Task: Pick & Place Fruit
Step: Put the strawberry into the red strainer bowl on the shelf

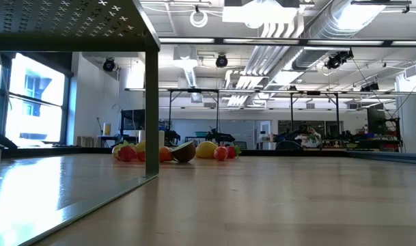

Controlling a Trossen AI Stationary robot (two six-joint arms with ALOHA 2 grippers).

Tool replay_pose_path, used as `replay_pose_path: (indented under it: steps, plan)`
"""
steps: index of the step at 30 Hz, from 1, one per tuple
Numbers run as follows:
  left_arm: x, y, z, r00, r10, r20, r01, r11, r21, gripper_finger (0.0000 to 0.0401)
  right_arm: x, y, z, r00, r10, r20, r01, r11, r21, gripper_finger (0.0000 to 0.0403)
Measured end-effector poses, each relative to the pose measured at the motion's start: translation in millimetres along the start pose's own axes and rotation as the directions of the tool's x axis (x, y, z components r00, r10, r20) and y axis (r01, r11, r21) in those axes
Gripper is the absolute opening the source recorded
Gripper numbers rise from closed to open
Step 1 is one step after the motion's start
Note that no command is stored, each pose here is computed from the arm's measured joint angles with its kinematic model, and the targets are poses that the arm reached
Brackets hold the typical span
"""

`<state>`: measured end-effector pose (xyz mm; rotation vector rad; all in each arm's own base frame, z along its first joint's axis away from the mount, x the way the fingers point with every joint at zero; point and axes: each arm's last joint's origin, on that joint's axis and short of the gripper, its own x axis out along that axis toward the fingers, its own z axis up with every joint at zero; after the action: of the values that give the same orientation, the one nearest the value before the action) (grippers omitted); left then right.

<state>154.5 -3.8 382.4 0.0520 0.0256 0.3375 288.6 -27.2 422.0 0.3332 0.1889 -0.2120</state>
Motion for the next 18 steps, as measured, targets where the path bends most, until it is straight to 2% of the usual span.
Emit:
replay_pose_path:
  steps: [12, 18]
  plan:
    - [0.0, -0.5, 0.2, 1.000, -0.018, 0.001, 0.018, 1.000, -0.002, 0.0181, 0.1, -3.5, 1.1, 0.998, -0.055, 0.017, 0.055, 0.999, 0.001, 0.0294]
    - [0.0, -0.8, 0.1, 1.000, -0.028, 0.001, 0.028, 1.000, -0.002, 0.0181, -0.1, -6.0, 2.0, 0.989, -0.139, 0.047, 0.140, 0.990, -0.021, 0.0294]
